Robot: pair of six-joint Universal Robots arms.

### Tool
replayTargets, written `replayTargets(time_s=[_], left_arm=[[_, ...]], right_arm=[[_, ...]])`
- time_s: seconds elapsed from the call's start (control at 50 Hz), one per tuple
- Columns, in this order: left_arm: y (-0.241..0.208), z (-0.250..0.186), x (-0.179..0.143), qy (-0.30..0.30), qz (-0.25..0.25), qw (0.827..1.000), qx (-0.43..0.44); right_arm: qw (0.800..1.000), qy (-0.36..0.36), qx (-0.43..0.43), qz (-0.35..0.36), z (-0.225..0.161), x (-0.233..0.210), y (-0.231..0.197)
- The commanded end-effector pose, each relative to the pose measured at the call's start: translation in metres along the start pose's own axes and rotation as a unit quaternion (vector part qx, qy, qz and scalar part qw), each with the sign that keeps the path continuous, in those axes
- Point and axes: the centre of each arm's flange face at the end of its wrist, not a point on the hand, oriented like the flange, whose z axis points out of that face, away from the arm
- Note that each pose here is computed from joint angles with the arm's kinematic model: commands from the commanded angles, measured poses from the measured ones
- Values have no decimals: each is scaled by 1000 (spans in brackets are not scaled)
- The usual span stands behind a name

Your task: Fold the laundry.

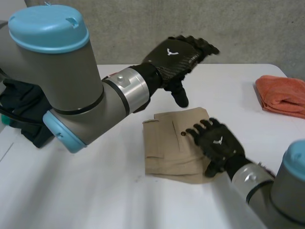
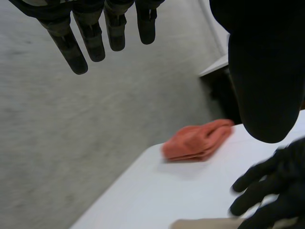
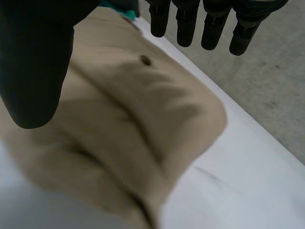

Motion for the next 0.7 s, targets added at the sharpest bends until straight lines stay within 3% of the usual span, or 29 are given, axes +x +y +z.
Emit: replayTargets(time_s=[0.02,0.42,0.7], left_arm=[[6,-2,10,57,-31,998,-15],[15,-1,12,60,-38,997,-26],[11,-3,12,56,-36,998,-23]], right_arm=[[999,6,37,-12,3,-13,12],[996,13,62,-70,48,-20,30],[988,63,121,-75,74,7,0]])
